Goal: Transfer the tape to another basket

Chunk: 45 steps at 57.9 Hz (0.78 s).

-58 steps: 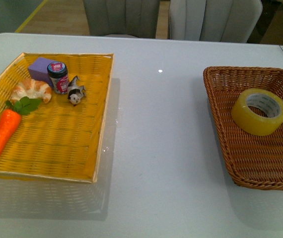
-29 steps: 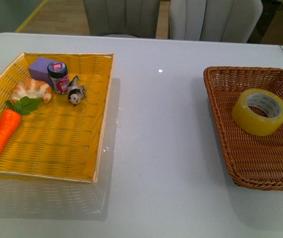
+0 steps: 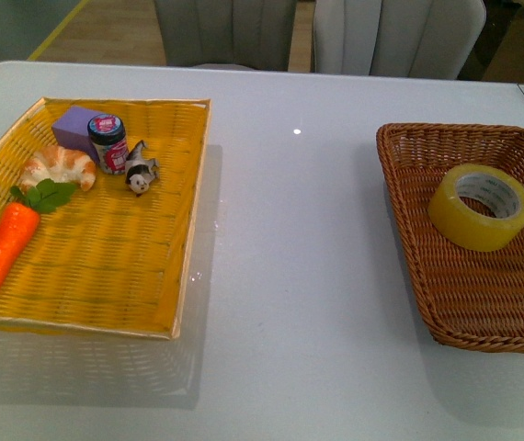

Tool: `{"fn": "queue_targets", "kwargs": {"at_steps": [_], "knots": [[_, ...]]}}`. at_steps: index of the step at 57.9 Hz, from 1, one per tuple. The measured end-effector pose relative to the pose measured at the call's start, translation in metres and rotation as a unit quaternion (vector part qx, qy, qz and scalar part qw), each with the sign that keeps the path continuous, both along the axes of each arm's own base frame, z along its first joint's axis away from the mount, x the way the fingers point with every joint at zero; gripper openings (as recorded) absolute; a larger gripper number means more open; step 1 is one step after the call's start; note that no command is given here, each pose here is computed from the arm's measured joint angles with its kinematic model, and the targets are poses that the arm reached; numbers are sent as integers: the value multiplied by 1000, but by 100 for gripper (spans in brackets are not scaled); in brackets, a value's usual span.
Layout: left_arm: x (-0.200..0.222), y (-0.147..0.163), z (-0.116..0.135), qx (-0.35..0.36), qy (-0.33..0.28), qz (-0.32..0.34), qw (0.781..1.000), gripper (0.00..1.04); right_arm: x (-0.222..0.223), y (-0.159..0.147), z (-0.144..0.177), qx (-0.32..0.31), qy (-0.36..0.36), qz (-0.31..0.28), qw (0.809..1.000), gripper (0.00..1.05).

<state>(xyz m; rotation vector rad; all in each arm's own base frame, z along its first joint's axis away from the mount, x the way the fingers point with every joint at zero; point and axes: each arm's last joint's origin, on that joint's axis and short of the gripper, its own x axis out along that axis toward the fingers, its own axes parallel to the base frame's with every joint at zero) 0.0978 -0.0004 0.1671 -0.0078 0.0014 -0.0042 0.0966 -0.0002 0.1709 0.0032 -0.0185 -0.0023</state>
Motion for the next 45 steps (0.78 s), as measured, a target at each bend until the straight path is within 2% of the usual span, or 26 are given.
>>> {"fn": "queue_targets", "kwargs": {"at_steps": [18,20,23,45], "knots": [[0,0,0,0,0,0,1000,84,0,0,0,0,0,0,1000,95],[0,0,0,0,0,0,1000,91,0,0,0,0,0,0,1000,97],[0,0,0,1,0,0,1000,97,0,0,0,0,0,0,1000,95],[0,0,0,1,0,0,1000,96,0,0,0,0,0,0,1000,96]]}}
